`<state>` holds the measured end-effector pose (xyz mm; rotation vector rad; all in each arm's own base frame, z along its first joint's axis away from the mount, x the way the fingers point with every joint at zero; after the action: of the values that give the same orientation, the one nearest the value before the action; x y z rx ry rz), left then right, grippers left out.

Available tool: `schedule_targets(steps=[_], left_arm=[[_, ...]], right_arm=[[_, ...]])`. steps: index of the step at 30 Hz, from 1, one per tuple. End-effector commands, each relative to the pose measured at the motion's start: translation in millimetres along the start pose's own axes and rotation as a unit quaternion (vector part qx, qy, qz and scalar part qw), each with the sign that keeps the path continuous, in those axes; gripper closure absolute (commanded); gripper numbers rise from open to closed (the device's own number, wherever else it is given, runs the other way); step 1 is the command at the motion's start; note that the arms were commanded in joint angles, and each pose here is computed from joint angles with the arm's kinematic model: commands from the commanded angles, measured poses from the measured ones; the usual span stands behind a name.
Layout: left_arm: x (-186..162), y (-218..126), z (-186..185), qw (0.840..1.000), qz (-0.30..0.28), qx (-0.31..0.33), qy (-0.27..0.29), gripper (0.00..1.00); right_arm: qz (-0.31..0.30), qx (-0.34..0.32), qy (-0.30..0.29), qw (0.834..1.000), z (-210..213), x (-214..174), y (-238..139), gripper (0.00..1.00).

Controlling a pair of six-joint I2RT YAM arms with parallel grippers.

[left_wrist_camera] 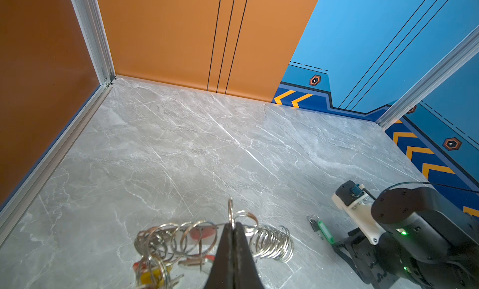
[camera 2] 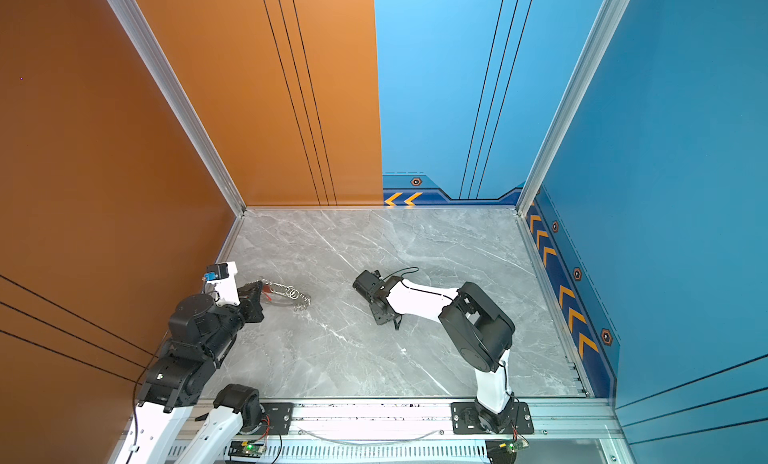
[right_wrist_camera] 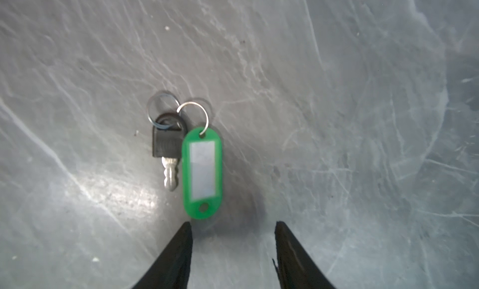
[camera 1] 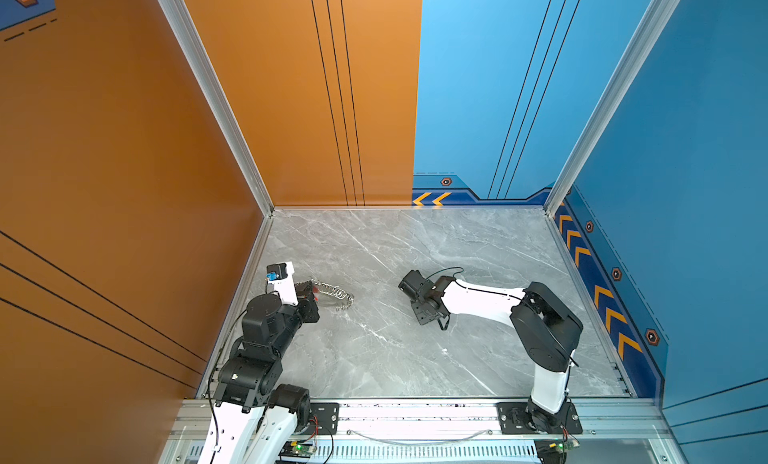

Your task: Put the keys on the keyring

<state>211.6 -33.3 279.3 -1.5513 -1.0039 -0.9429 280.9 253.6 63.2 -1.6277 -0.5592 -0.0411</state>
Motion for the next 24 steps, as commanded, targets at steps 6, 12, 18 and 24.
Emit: schedule_targets(steps=[6, 12, 18, 24], left_arm=[[10.8, 0.3, -4.5, 0.999, -0.026, -0.016, -0.010, 1.00], [10.3, -0.3, -4.2, 0.999, -0.028, -0.016, -0.010, 1.00], [10.2, -0.2, -4.6, 0.999, -0.027, -0.017, -0.011, 1.00], [10.0, 0.8, -4.8, 0.999, -0.025, -0.018, -0.011, 1.00]], right_arm=[[-0.051, 0.081, -0.021, 0.995, 13.5, 28.4, -33.2, 0.51], [-0.047, 0.105, -0.027, 0.993, 39.3, 49.7, -23.5, 0.59], [-0.039, 0.095, -0.022, 0.994, 49.1, 58.5, -8.0, 0.65], [-0.023, 0.089, -0.030, 0.995, 53.4, 54.5, 4.3, 0.69]])
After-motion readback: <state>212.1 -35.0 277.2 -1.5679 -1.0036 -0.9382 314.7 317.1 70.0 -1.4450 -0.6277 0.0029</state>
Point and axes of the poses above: each gripper's point midway between its finger pads, its own y axis out along the fingers, its own z axis along the line the jaws close on, x = y × z, the point moved 3 cm from there along -y, back along the fingers, and after that the axes turned 5 degrees about y, right-handed, at the moved point
